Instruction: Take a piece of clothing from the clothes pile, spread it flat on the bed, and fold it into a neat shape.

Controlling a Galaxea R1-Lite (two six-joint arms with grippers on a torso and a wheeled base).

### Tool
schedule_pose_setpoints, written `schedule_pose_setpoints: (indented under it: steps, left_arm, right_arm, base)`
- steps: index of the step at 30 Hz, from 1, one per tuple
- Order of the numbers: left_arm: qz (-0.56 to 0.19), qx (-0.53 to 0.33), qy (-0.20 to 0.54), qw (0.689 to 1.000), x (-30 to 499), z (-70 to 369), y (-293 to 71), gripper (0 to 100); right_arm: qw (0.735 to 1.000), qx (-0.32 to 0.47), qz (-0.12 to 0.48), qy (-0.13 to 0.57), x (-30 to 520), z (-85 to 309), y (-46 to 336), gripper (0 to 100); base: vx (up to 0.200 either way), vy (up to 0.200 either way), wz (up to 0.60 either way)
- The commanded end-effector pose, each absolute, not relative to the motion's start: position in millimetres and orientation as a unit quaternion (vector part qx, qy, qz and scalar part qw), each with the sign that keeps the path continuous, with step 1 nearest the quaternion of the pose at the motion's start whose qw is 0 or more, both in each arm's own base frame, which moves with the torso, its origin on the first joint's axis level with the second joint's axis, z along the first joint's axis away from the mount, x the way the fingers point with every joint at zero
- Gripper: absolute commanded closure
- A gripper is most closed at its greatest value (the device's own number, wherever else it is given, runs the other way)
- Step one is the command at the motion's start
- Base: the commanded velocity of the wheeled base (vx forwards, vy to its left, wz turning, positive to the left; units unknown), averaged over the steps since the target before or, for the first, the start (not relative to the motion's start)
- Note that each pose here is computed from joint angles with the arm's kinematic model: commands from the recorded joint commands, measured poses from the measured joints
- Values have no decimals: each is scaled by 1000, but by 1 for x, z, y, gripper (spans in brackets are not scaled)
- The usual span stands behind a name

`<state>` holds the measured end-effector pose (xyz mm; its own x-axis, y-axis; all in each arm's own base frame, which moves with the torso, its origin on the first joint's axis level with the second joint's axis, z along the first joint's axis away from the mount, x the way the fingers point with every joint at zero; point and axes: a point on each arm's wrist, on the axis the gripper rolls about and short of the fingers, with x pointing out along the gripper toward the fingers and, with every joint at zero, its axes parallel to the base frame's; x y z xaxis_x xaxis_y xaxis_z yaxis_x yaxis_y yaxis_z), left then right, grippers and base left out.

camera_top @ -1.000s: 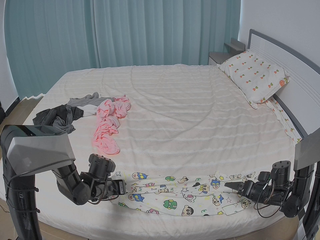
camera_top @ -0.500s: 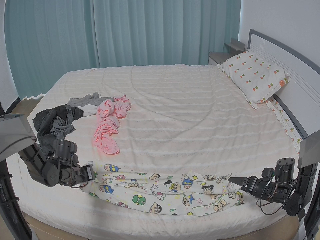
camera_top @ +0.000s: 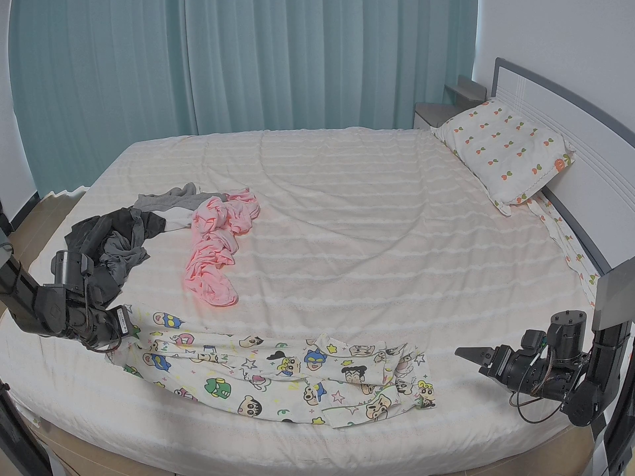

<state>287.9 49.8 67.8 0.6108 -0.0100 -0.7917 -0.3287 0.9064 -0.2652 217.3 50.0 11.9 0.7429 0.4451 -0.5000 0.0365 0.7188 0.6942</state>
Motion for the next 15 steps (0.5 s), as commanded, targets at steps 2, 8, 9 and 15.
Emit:
schedule_pose_setpoints:
  steps: [2, 8, 9, 15]
  left_arm:
    - [23, -175, 406, 897, 291, 101, -4, 100]
    - [-28, -173, 412, 894, 292, 102, -86, 100]
    - [-39, -173, 414, 893, 294, 101, -99, 100]
    - [-113, -180, 418, 883, 291, 104, -168, 100]
  right_arm:
    - [864, 356, 120, 336, 218, 12, 50, 0]
    - [863, 355, 120, 338, 218, 11, 51, 0]
    - [863, 355, 120, 338, 218, 11, 51, 0]
    - [863, 355, 120, 340, 218, 10, 51, 0]
  base:
    - [0, 0, 0]
    - [0, 0, 0]
    - [0, 0, 0]
    - [0, 0, 0]
